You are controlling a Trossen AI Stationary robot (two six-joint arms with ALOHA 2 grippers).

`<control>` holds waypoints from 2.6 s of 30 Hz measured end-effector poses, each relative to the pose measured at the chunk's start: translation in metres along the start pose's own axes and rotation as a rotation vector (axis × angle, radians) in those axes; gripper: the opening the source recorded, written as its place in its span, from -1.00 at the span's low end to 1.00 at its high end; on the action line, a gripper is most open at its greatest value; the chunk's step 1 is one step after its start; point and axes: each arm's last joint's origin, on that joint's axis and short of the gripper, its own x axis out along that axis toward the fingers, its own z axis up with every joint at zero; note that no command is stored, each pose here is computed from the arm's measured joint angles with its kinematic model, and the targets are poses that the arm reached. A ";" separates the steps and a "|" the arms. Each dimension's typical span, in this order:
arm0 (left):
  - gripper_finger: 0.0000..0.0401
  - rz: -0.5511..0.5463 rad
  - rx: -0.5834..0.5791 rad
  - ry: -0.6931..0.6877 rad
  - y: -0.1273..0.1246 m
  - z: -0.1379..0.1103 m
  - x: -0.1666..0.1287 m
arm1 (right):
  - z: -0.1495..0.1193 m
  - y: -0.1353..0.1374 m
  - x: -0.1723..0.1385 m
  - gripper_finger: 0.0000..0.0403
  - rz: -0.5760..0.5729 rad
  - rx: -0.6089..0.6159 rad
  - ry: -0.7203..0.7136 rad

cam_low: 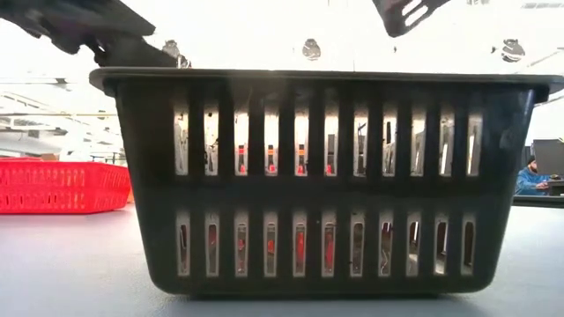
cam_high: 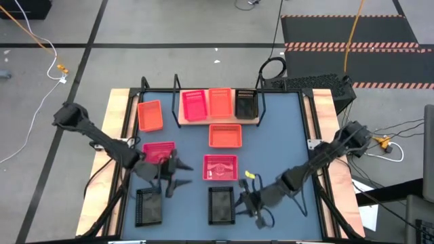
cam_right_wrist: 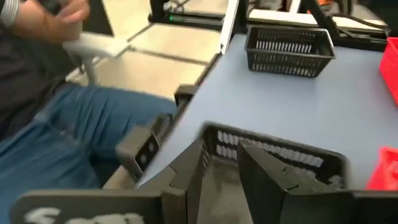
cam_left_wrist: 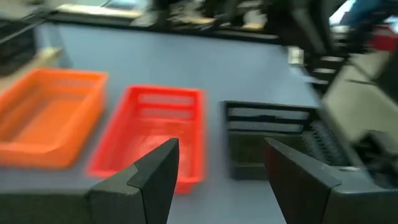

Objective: Stack baskets on shelf by color
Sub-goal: Stack the right black basket on top of the black basket on the shelf

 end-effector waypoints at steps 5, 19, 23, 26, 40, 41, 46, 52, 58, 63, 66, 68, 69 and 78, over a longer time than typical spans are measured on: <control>0.16 -0.096 0.065 -0.069 -0.032 -0.003 -0.003 | 0.005 0.029 0.032 -0.54 -0.084 0.017 0.060; 0.16 -0.060 0.294 0.086 -0.100 0.004 0.017 | 0.024 0.051 0.074 -0.54 -0.193 0.154 0.357; 0.16 -0.052 0.301 0.096 -0.099 0.003 0.019 | 0.022 0.054 0.074 -0.54 -0.106 0.156 0.393; 0.16 -0.045 0.302 0.101 -0.097 0.003 0.020 | 0.012 0.051 0.075 -0.54 -0.104 0.143 0.389; 0.16 -0.022 0.235 0.126 -0.093 0.001 0.022 | -0.021 0.043 0.071 -0.41 -0.138 0.035 0.478; 0.16 -0.020 0.227 0.131 -0.093 0.001 0.022 | -0.022 0.041 0.071 -0.41 -0.145 0.033 0.493; 0.16 -0.007 0.191 0.156 -0.092 -0.002 0.021 | -0.026 0.038 0.068 -0.46 -0.160 0.016 0.549; 0.16 0.005 0.146 0.174 -0.090 -0.004 0.021 | -0.025 0.040 0.066 -0.86 -0.068 -0.030 0.578; 0.16 0.010 0.115 0.179 -0.090 -0.004 0.021 | 0.000 0.052 0.049 -0.96 0.004 -0.167 0.487; 0.16 0.011 0.120 0.181 -0.090 -0.004 0.021 | 0.046 0.047 0.012 -0.97 -0.086 -0.325 0.332; 0.16 0.019 0.178 0.204 -0.088 -0.007 0.020 | 0.070 0.026 -0.015 -0.98 -0.253 -0.456 0.318; 0.16 0.047 0.240 0.208 -0.085 -0.007 0.021 | 0.084 0.004 -0.032 -0.98 -0.395 -0.508 0.327; 0.16 0.068 0.270 0.209 -0.083 -0.007 0.022 | 0.090 -0.009 -0.041 -0.98 -0.463 -0.520 0.341; 0.16 0.277 0.307 0.317 -0.038 -0.004 0.042 | 0.105 -0.149 -0.117 -0.99 -0.841 -0.382 0.649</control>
